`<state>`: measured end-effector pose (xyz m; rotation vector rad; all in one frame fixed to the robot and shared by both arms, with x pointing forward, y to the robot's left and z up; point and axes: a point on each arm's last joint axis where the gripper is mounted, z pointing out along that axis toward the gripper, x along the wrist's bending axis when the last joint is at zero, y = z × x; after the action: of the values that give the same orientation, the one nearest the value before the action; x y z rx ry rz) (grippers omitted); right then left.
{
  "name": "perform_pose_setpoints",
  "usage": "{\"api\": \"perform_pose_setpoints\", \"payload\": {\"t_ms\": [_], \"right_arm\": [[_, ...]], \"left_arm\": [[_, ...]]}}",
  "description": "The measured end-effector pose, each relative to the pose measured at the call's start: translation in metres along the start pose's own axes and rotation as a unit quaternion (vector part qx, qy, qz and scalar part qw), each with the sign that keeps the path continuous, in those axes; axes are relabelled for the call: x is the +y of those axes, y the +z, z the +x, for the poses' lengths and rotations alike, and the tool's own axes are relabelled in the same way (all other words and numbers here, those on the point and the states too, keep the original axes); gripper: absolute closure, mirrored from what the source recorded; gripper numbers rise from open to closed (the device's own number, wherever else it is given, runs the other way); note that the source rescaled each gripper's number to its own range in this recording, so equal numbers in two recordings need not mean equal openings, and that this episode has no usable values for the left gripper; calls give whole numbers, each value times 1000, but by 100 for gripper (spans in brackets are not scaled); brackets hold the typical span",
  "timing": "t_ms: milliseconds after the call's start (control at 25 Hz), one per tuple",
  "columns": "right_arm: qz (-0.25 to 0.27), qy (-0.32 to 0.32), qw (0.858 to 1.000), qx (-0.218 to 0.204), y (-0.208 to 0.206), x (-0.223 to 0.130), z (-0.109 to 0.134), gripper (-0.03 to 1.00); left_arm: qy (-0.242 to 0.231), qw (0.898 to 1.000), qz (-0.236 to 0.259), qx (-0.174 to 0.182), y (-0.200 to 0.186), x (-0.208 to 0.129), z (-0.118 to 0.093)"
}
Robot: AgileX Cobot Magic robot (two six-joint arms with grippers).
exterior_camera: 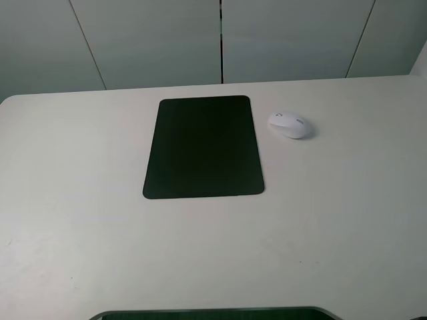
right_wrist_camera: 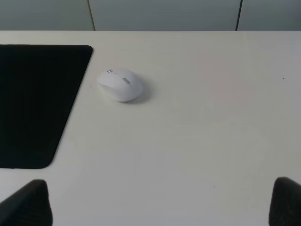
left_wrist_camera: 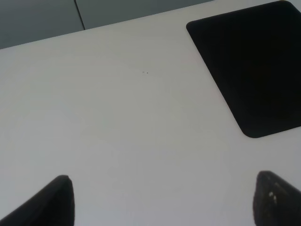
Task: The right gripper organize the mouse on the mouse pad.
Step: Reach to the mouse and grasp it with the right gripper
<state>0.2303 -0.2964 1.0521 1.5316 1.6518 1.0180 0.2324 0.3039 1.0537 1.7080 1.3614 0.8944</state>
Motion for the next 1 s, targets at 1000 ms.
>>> {"api": "perform_pose_setpoints", "payload": {"t_ms": [1000], "right_arm": [[134, 1, 991, -9, 27, 106, 1, -3]], "left_arm": [[0, 1000, 0, 0, 0, 0, 0]]}}
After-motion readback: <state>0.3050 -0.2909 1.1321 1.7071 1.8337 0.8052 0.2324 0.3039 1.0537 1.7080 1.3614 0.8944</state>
